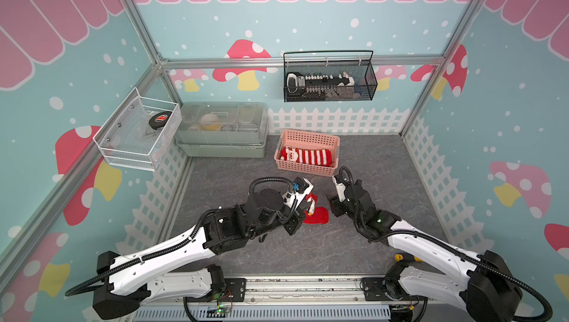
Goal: Place the socks together as a pair
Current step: Flatten out the sock.
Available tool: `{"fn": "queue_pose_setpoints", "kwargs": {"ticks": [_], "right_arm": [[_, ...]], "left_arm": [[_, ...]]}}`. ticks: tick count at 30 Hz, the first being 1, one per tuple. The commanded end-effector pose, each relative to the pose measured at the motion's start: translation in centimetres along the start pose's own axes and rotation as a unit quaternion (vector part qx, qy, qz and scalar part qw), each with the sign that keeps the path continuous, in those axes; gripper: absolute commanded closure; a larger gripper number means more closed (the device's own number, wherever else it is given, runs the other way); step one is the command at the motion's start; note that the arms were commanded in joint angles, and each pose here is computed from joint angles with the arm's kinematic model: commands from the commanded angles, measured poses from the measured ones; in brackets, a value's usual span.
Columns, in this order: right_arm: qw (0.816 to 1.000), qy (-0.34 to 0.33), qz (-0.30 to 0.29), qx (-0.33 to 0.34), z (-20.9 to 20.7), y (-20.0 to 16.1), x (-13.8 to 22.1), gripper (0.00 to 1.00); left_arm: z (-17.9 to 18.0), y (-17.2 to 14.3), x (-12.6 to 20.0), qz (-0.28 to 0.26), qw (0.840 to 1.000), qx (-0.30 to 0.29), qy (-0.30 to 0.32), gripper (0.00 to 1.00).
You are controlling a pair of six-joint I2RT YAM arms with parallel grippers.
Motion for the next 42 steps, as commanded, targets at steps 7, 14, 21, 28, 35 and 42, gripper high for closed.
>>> {"fn": "queue_pose_setpoints", "kwargs": {"ticks": [7,14,21,28,35,42], "right_arm": [[0.988,-0.133,-0.070,-0.026,-5.2,-1.1,1.9,0.40],[0.979,-0.169,-0.100,-0.047,-6.8,-1.5,3.3,0.41],[0.980,-0.163,-0.101,-0.055,-6.7,-2.0,3.0,0.41],[0.989,-0.124,-0.066,-0.042,-5.1,-2.4,1.1,0.41],[0.997,-0.046,-0.040,-0.055,-2.2,-1.3,-0.6,0.44],[0.993,0.067,0.027,-0.090,2.6,1.6,-2.9,0.57]], "left_arm": [[-1.8,2.5,-5.6,0.012,0.991,0.124,-0.044,1.00],[-1.4,3.3,-7.8,-0.004,0.985,0.169,-0.028,1.00],[6.7,-6.7,-8.2,0.047,0.945,0.318,0.056,1.00],[14.5,-17.5,-6.0,0.120,0.898,0.391,0.164,1.00],[17.0,-18.7,-3.1,0.107,0.889,0.386,0.221,1.00],[17.2,-21.8,-2.3,0.125,0.873,0.409,0.235,1.00]]}}
Point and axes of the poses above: each gripper's point midway between its finger pads, its own x axis back along the fingers, its own z axis along the line the jaws close on, y = z × x, the point moved 2 cm from there along x, back along the fingers, and after that the axes turned 1 degree about -x, right-handed, at the moved point
